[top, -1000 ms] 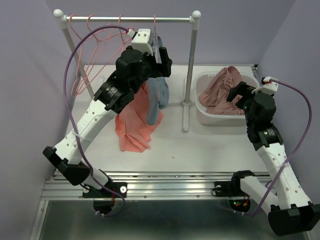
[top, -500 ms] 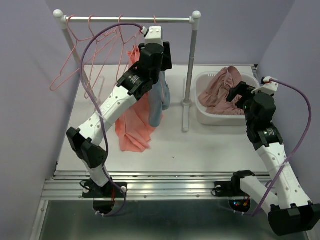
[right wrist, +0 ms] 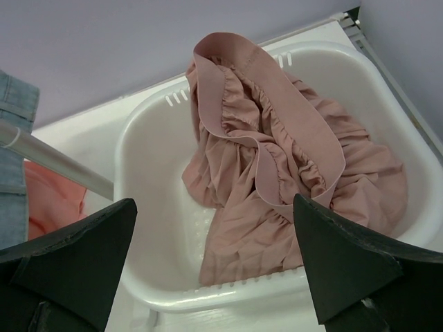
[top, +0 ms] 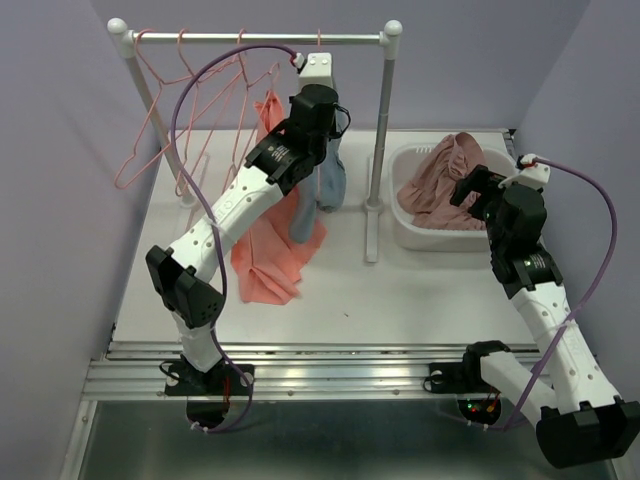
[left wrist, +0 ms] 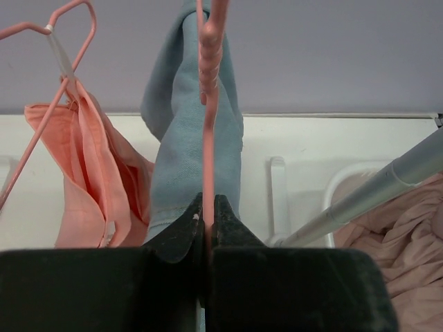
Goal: Remove the skirt from the hanger
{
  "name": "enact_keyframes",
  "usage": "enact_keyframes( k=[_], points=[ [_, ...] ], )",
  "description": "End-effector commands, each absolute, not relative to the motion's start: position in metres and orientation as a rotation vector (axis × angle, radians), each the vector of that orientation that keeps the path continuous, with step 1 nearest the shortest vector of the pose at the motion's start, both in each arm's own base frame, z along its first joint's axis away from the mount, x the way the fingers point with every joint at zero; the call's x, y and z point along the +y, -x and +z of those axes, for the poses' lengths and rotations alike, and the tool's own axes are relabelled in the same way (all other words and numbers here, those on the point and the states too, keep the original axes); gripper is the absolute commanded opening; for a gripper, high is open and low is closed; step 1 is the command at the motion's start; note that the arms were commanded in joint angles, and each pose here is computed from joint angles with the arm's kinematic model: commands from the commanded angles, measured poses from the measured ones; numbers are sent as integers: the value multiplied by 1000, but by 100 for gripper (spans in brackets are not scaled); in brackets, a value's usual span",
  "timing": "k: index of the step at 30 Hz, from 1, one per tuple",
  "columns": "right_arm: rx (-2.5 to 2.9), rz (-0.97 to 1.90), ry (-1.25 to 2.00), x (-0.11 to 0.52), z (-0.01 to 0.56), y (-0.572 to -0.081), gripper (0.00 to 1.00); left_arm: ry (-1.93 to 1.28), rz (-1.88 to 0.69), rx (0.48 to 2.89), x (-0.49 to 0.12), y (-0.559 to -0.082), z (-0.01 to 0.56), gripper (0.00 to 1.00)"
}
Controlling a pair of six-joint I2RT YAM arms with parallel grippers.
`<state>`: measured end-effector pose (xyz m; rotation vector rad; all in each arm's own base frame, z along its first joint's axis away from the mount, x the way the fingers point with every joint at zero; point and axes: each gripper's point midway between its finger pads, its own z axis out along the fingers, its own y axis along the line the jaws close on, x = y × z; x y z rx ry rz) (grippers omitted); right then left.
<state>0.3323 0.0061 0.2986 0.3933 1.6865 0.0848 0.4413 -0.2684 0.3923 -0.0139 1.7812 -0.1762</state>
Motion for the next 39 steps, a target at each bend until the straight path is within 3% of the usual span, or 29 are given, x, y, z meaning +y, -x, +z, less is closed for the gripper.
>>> enact_keyframes(
  k=[1,7,20,26,35,39],
  points=[
    [1665,108,-371,10,305,-333,100,68,-288,1544,-253,-419,496,0],
    [1671,108,-359,11,303,-334,100,56,-318,1452,-247,-397,535,0],
    [1676,122,-340,15,302,-336,100,50,-312,1425,-247,-371,544,0],
    [1681,144,-231,26,303,-336,100,101,-346,1471,-248,-347,514,0],
    [1633,431,109,90,314,-325,100,76,-464,1533,-247,-295,457,0],
    [1552,634,355,136,330,-297,100,61,-496,1583,-248,-285,424,0]
  ],
)
